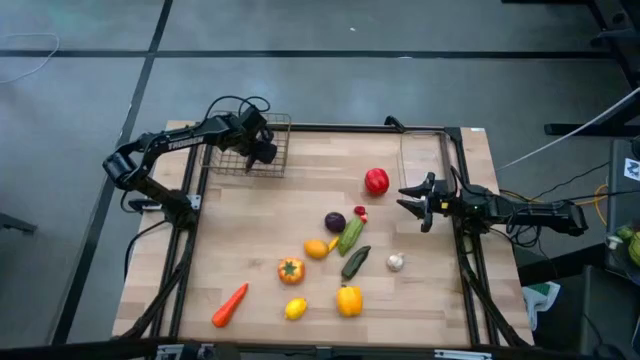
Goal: Sort produce into baskets
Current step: Put the violet eggplant into the silver wire basket, then put the orange carrot into the silver wire basket
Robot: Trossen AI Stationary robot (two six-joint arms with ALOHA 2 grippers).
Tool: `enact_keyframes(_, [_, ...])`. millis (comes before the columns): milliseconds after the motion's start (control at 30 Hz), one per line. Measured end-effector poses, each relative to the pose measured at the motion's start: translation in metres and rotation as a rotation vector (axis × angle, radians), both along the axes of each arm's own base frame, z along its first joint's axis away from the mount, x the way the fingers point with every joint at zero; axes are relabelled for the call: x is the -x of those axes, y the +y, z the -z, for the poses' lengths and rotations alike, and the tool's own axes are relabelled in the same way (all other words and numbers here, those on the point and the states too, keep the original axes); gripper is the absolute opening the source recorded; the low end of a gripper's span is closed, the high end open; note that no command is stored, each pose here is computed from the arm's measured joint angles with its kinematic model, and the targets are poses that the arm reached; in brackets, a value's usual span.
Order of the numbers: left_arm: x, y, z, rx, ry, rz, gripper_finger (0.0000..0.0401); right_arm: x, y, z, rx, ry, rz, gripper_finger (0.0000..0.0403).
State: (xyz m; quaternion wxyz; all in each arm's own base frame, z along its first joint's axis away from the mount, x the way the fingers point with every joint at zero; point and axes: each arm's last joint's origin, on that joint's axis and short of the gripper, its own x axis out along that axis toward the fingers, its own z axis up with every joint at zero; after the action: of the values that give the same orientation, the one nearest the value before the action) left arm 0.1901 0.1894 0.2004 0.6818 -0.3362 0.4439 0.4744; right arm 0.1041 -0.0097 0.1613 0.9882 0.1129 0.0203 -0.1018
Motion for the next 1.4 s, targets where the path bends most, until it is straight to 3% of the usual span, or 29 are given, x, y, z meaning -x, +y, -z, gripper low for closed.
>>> enact_keyframes(200, [0.002,-0.002,0.005,0.012,0.013,0.0,0.0178,0.0,0.0,0.0,0.0,0.0,0.0,0.0172])
enact_keyframes(433, [0.006,-0.003,0.009,0.029,0.024,-0.014,0.0228,0.0,0.0,0.0,0.0,0.0,0.0,0.0172])
enact_keyframes(733, [0.003,0.003,0.007,-0.031,0.0,0.039,0.0251,0.0,0.0,0.0,0.0,0.0,0.0,0.0172])
enact_keyframes(1400, [-0.022,0.023,-0.049,-0.235,-0.13,0.142,0.0251,0.0,0.0,0.0,0.0,0.0,0.0,0.0172])
